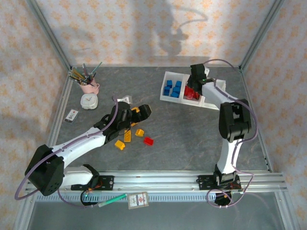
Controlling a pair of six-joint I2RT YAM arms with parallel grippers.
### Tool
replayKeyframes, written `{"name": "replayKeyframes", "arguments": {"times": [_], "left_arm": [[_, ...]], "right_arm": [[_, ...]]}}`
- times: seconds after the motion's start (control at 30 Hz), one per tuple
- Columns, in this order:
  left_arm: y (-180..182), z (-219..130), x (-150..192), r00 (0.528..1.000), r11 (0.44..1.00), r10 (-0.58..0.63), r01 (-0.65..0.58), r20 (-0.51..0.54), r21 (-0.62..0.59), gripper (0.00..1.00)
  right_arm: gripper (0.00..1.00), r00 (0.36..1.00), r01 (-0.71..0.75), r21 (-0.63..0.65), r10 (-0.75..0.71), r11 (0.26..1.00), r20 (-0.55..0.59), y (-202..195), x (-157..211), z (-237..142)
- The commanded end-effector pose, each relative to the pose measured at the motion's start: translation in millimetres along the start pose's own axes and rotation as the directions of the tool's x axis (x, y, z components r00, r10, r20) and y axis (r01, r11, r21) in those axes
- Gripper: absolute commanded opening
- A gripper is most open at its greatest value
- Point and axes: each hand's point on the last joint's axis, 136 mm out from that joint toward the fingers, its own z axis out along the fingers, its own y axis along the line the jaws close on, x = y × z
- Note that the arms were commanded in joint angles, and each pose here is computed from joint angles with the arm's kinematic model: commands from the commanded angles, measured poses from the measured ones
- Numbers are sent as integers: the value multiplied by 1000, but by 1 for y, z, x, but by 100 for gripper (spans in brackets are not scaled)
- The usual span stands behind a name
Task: Sort the legos into containers by color
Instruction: Place the lego in the container, then pick up the lego from the bottom-center of the table.
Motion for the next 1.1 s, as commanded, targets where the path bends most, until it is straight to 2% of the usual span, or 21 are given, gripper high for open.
{"name": "replayKeyframes", "arguments": {"times": [0.0,0.13,0.4,0.77,1.07], "left_arm": [[-20,-1,-14,999,999,11,-13,39,48,99],[-20,-2,-15,999,999,16,-18,43,44,99],[-21,-8,-21,998,999,29,-31,63,36,99],[3,-32,-22,994,999,27,-24,105,-34,99],[38,-62,-15,990,994,-1,16,142,-107,99]], "right_arm": [[38,999,37,50,-38,998,25,-3,-18,1],[50,999,40,40,-42,998,30,0,-22,-4],[54,999,49,-64,-49,997,7,16,1,-49],[61,982,128,-203,-153,971,-112,54,104,-111],[68,937,211,-281,-276,936,-216,84,202,-149]]}}
